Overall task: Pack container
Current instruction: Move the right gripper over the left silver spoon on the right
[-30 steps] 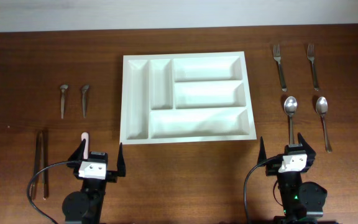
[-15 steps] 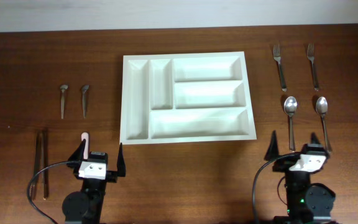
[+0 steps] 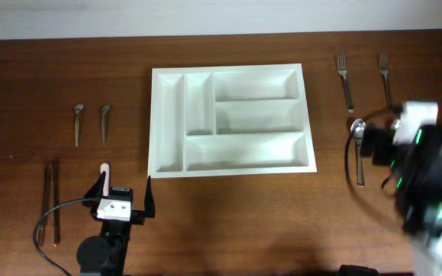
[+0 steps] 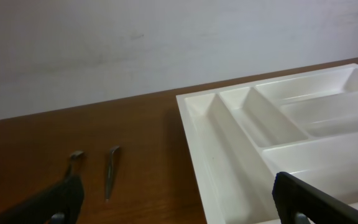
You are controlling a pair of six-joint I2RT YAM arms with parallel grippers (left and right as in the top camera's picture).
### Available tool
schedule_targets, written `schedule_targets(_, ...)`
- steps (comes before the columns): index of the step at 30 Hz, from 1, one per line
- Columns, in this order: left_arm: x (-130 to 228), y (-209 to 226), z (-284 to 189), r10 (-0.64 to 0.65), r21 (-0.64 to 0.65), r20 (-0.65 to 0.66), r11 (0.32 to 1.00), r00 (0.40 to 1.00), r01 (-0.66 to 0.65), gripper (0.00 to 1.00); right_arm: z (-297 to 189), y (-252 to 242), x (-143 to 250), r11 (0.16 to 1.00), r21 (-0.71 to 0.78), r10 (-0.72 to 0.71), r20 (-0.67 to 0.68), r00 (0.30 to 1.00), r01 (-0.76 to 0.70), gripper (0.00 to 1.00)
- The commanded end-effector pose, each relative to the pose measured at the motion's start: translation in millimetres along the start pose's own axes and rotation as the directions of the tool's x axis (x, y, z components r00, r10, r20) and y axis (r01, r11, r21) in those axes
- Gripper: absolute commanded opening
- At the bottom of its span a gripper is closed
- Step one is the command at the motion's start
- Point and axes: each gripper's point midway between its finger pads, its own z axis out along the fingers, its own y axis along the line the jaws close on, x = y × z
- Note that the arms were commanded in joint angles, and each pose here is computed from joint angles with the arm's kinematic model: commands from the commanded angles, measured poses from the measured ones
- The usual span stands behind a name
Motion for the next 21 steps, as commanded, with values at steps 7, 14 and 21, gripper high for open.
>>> schedule_targets(7,2.1,0.6,0.1,0.012,-0.002,-0.003,1.0,1.0,-0.012,0.99,79.7,-29.1,-29.1,0.992,-0.123,-0.034,-0.399,0.916,-0.017,0.99)
schedule_targets(14,2.1,0.5,0.1,0.012,-0.001,-0.003,1.0,1.0,-0.012,0.99,127.8,-20.3,3.0,0.987,-0.157,-0.052,-0.529,0.847,-0.037,0.99)
schedule_targets(21,2.1,0.5,0.1,0.012,-0.001,-0.003,1.0,1.0,-0.012,0.99,157.7,-8.9,49.3,0.973,-0.228,-0.136,-0.651,0.747,-0.021,0.99)
